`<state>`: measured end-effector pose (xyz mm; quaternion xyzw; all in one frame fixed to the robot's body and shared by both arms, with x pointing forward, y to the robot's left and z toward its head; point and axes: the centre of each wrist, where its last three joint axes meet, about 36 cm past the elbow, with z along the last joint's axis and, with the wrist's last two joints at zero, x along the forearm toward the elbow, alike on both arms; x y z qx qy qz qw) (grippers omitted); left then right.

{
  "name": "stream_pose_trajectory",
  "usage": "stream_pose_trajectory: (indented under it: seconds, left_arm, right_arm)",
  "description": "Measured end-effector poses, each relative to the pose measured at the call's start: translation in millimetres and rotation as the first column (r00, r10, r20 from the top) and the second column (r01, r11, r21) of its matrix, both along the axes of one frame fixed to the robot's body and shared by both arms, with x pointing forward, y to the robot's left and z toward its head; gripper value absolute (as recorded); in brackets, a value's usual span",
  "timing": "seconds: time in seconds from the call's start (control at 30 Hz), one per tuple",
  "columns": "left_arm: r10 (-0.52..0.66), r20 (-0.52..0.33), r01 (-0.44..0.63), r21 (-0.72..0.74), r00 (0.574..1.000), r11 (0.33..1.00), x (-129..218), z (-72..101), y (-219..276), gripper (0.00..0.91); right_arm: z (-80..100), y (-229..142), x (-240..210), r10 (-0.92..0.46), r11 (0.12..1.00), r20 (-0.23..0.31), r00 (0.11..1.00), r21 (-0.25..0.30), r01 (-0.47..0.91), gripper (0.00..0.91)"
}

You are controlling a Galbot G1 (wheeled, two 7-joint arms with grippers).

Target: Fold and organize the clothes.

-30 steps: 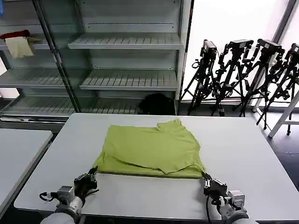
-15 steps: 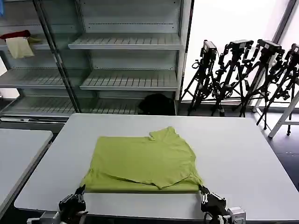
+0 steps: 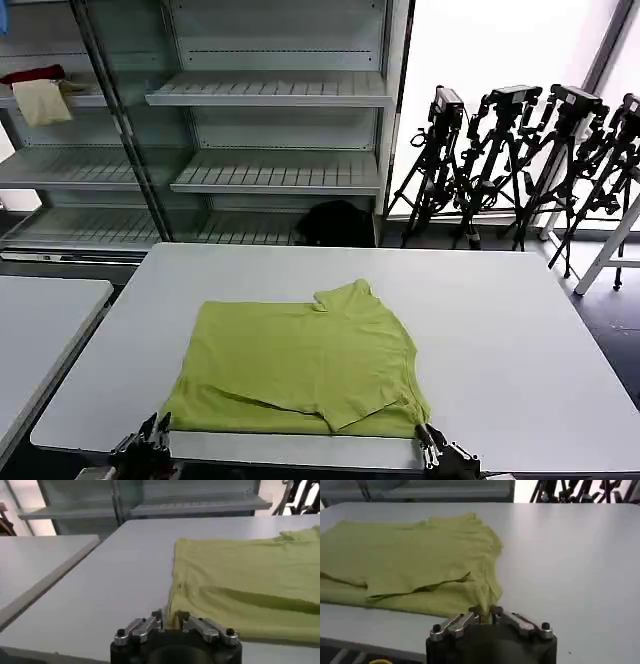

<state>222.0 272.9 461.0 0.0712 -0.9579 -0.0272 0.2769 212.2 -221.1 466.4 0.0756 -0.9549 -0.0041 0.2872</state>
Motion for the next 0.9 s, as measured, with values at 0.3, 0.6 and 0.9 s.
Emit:
stream_pose_trajectory:
  seconds: [0.3, 0.6, 0.9]
  left_arm:
    - [0.012, 0.077, -0.010, -0.025, 0.997, 1.000, 10, 20.1, 1, 0.907]
    - [-0.143, 0.211, 0.161, -0.072, 0.967, 0.984, 73, 32.8, 14, 0.907]
    - [-0.304, 0.207, 0.319, -0.042, 0.930, 0.947, 163, 21.4, 41, 0.907]
  right_arm:
    - [20.8, -1, 8, -0.057, 0.998, 0.073, 0.996, 0.033, 0.055, 0.907]
    - [25.1, -4, 75, -0.053, 0.996, 0.216, 0.975, 0.085, 0.035, 0.907]
    - [14.5, -3, 192, -0.026, 0.996, 0.279, 0.960, 0.093, 0.000, 0.907]
